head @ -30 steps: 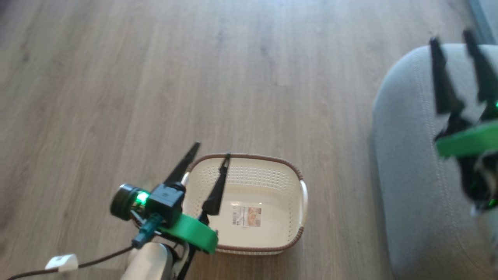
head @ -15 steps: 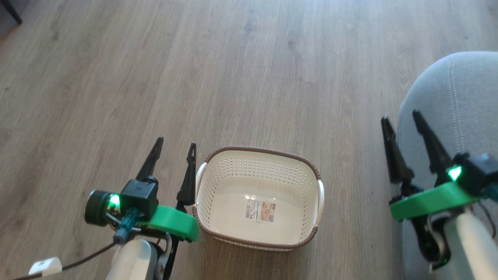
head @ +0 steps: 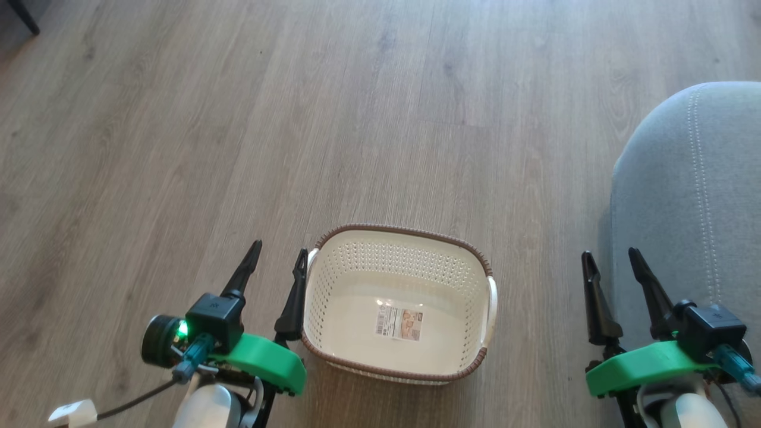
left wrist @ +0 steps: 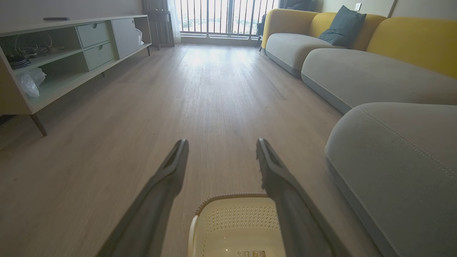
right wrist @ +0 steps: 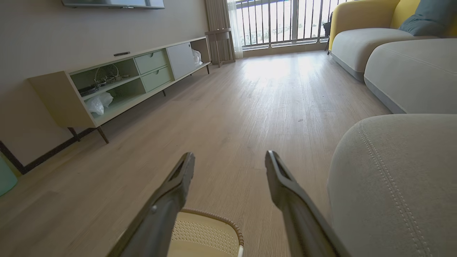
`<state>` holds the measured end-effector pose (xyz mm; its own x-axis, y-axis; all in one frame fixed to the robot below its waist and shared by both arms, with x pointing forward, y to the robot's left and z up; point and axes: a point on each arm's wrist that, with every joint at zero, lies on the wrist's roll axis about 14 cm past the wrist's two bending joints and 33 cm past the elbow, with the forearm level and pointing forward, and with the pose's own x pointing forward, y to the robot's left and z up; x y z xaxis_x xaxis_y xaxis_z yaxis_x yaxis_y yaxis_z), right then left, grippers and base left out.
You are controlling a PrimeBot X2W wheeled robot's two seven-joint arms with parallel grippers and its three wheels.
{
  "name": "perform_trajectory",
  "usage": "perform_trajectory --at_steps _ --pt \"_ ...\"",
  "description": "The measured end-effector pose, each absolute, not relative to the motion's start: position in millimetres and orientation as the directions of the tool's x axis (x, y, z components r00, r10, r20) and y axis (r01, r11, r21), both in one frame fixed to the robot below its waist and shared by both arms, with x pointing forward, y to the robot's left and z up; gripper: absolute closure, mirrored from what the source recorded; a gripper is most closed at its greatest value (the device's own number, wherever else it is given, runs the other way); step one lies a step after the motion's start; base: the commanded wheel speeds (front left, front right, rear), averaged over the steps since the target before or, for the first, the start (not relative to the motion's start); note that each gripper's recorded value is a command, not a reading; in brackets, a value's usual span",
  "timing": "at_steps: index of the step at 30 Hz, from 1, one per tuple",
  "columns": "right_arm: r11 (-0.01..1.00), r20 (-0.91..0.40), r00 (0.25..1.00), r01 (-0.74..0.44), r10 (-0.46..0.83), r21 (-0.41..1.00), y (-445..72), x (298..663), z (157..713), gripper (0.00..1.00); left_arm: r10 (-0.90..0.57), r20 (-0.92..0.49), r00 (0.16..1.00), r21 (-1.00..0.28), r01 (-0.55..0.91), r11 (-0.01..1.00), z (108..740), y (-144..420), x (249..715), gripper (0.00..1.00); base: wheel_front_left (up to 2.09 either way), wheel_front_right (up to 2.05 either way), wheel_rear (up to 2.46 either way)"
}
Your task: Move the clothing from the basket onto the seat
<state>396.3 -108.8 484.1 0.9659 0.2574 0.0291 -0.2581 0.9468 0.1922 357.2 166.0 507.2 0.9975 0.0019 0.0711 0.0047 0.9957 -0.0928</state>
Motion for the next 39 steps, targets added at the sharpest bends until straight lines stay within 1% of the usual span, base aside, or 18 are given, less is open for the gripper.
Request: perform_trajectory --at_steps 6,19,29,39 --pt "0.95 0.029 0.974 -0.226 0.225 0.216 -116.9 394.8 484.2 0.0 -0.022 0.075 0.997 -0.097 0.029 0.995 508.2 161.4 356.9 0.0 0.0 0.0 0.0" --pt "0.946 0.047 0.971 -0.24 0.235 0.217 -112.7 392.1 490.7 0.0 -0.023 0.096 0.995 -0.097 0.032 0.995 514.6 160.8 355.2 0.0 0.0 0.0 0.0" --pt "0.947 0.057 0.97 -0.243 0.236 0.209 -112.0 390.5 494.5 0.0 -0.026 0.052 0.998 -0.1 0.031 0.995 500.1 160.9 347.9 0.0 0.0 0.0 0.0" --pt "0.946 0.049 0.969 -0.247 0.242 0.211 -110.0 389.4 492.0 0.0 -0.064 0.098 0.993 -0.093 0.073 0.993 513.9 155.9 350.6 0.0 0.0 0.0 0.0"
